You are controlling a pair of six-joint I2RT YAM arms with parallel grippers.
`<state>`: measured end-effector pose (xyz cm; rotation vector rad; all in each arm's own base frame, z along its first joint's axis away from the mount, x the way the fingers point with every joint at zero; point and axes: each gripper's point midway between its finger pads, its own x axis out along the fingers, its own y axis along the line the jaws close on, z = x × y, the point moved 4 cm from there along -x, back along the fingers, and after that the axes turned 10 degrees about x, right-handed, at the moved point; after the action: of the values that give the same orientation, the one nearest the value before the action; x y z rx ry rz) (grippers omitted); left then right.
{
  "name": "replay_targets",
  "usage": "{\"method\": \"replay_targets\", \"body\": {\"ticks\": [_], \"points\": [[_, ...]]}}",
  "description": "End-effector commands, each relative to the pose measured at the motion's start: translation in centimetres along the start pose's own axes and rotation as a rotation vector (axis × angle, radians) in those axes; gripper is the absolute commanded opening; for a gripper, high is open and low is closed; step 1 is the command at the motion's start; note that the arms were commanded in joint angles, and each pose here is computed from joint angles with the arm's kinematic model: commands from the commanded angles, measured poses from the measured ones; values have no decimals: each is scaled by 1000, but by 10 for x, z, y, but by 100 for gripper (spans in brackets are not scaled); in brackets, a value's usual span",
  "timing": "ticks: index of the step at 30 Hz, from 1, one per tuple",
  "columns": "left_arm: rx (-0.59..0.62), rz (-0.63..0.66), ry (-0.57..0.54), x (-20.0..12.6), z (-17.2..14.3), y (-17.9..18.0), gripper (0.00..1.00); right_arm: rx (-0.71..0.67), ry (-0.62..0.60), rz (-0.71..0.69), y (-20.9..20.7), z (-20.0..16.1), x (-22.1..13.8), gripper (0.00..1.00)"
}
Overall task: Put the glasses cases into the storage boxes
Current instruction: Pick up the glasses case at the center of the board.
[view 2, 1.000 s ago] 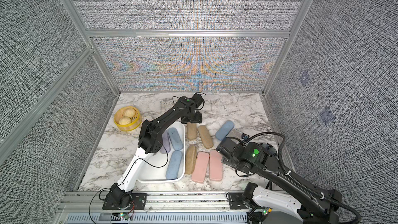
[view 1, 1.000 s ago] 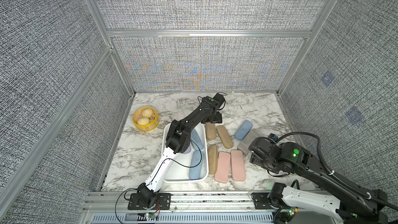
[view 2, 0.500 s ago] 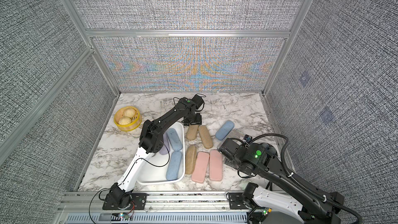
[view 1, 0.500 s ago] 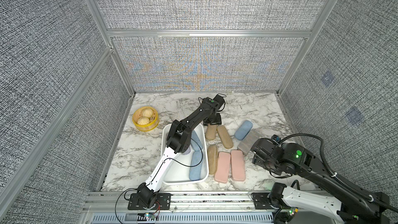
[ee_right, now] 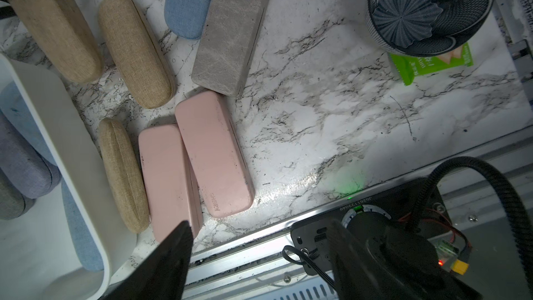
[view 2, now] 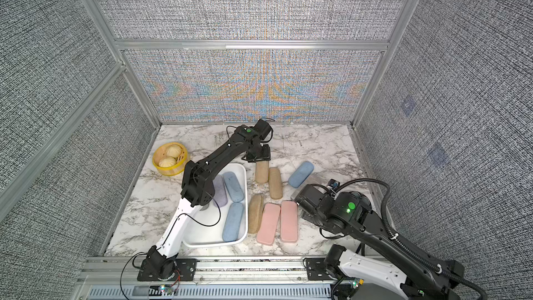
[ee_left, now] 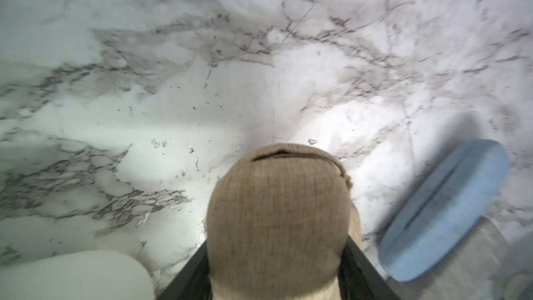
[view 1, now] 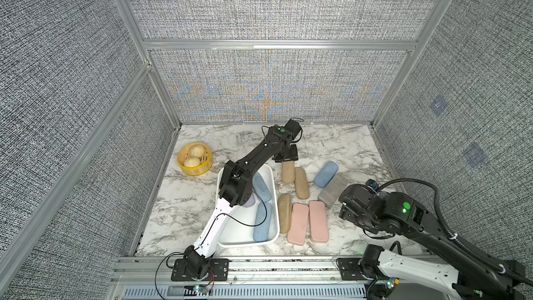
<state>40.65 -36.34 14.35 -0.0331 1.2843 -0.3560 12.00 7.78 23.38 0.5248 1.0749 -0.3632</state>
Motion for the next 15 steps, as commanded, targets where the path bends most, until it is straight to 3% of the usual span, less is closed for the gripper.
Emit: {"method": "replay_targets", "body": {"ticks": [1, 7, 15], "points": [[14, -62, -76, -42, 7, -13, 56, -14, -26, -7, -2, 5, -3, 75], [11, -129, -146, -119, -21, -8, 54, -33, -44, 18, 5, 10, -10, 75], [-13, -18, -92, -176, -129, 63, 54, -78, -24, 54, 25, 5, -2, 75]]}}
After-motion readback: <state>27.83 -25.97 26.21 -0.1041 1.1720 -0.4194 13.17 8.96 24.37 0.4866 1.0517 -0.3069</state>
